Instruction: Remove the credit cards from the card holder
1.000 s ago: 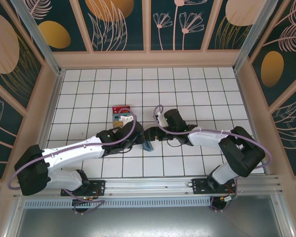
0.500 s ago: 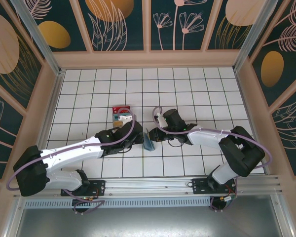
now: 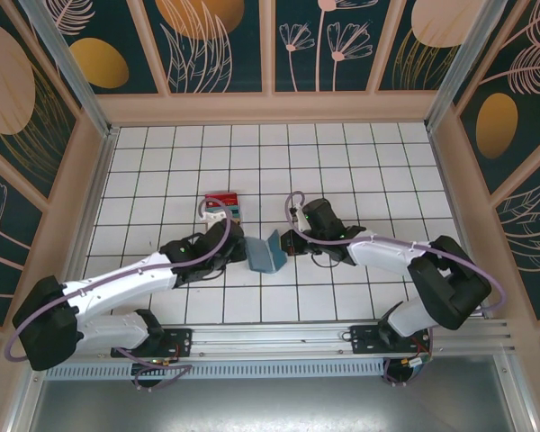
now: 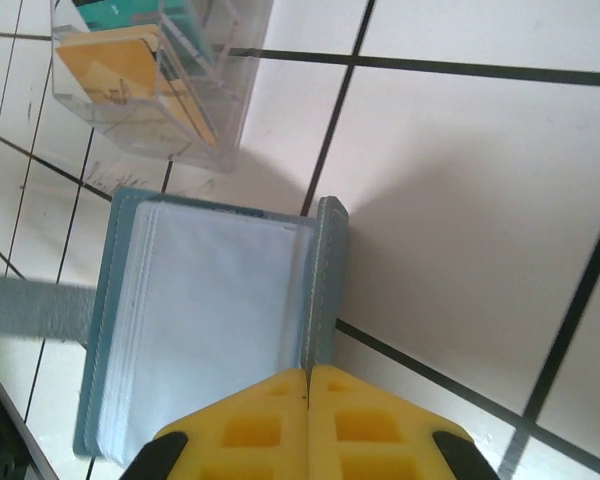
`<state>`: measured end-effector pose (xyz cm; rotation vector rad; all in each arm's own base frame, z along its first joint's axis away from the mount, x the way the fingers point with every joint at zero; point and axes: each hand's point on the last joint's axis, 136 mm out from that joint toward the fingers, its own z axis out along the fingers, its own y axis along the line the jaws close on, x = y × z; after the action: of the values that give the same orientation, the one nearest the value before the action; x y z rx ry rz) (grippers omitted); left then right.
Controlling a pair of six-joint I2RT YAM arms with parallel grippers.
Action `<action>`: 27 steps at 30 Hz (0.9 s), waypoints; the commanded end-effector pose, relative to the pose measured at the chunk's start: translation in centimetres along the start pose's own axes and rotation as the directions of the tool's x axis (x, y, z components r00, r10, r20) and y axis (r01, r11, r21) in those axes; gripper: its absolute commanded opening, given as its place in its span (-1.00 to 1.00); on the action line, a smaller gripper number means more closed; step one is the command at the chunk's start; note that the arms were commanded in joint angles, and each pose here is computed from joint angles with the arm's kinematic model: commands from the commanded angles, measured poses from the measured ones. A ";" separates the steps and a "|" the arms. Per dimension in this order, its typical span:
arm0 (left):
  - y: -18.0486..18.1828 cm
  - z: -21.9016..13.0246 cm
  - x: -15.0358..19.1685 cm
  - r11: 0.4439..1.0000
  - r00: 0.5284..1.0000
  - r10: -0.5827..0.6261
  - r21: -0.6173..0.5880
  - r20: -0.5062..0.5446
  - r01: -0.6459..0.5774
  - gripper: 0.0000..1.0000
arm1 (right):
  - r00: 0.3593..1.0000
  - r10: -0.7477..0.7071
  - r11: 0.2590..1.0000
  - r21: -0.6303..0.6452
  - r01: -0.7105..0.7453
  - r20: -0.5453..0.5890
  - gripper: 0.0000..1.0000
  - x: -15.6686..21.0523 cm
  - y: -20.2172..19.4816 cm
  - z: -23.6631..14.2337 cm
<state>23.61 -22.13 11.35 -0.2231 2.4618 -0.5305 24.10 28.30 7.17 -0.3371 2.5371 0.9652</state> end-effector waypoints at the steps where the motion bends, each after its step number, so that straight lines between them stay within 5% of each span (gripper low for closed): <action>1: 1.1 0.4 -0.6 0.999 0.999 0.054 -0.004 -0.005 -0.054 -1.00 | 0.996 0.078 0.997 0.008 -0.079 0.048 -1.00 -0.3 -0.4 -0.7; 6: 3.2 1.5 0.0 0.993 0.994 0.096 -0.070 -0.047 -0.099 -0.75 | 0.977 0.182 0.983 -0.014 -0.181 0.114 -1.00 -0.8 -0.4 -1.1; 9: 3.9 1.4 0.2 0.990 0.992 0.110 -0.081 -0.061 -0.115 -0.06 | 0.968 0.216 0.976 -0.015 -0.216 0.129 -1.00 -0.4 -0.3 -1.0; 13: 3.1 0.3 -0.2 0.993 0.993 0.103 -0.045 -0.050 -0.105 0.29 | 0.962 0.244 0.969 0.007 -0.246 0.120 -1.00 0.2 -0.5 -0.3; 27: -0.7 1.9 2.4 0.978 0.983 -0.076 0.179 -0.165 0.106 0.29 | 0.961 0.244 0.970 -0.026 -0.243 0.127 -1.00 -0.4 0.1 0.2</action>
<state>22.85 -22.62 8.98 -0.1530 2.5533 -0.7082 24.10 27.82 6.41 0.0259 2.5364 1.0003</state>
